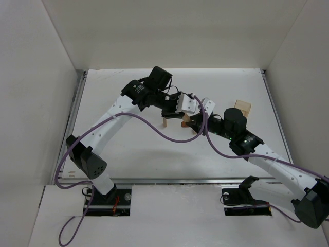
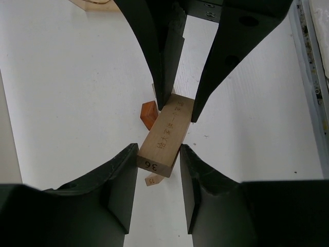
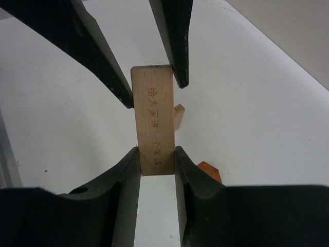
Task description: Build the wood block tower
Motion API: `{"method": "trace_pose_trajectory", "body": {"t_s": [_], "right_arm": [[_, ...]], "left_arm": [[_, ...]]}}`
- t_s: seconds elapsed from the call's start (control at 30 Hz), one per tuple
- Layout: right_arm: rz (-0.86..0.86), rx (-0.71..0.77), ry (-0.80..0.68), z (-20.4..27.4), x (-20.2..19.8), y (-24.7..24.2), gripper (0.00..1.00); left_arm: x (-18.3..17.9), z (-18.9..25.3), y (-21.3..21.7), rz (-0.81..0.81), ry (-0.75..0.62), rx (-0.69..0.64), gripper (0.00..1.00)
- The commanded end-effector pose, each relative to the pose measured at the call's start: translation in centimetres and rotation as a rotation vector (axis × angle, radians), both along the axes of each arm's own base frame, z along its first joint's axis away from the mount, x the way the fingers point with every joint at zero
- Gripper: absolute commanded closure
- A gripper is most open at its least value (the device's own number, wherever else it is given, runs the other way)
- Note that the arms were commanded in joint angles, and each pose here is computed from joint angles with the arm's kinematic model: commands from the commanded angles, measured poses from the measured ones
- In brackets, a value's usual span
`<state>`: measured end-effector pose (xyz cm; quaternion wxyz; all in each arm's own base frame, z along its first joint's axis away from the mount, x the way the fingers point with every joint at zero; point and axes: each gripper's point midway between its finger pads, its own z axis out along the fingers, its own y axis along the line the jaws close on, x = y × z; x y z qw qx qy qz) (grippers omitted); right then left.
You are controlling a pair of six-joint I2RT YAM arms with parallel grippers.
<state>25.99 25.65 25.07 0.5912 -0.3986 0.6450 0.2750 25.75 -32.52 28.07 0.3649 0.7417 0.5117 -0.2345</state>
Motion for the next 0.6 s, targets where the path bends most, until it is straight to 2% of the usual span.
{"method": "trace_pose_trajectory", "body": {"t_s": [0.0,0.17,0.23,0.4,0.47,0.53,0.57], "right_arm": [[0.005,0.038,-0.072,2.2,0.1,0.3,1.00],[0.005,0.031,-0.063,2.0,0.4,0.6,1.00],[0.005,0.026,-0.056,1.6,0.6,0.7,1.00],[0.005,0.026,-0.056,1.8,0.7,0.8,0.99],[-0.016,0.029,-0.050,1.7,1.0,0.6,0.79],[-0.031,0.038,-0.051,2.1,1.4,0.7,0.55],[-0.047,0.043,-0.042,2.0,1.5,0.5,0.35]], "left_arm": [[-0.8,0.5,-0.2,-0.029,0.012,-0.020,0.70],[-1.3,0.6,-0.5,-0.045,0.017,-0.025,0.85],[-1.4,0.4,-0.4,-0.050,0.019,-0.017,0.98],[-1.9,-0.2,0.4,-0.051,0.040,0.020,1.00],[-1.5,-0.8,0.5,-0.020,0.050,0.043,1.00],[-0.7,-1.5,1.1,0.054,0.065,0.084,1.00],[-0.2,-1.5,1.1,0.084,0.056,0.088,1.00]]}}
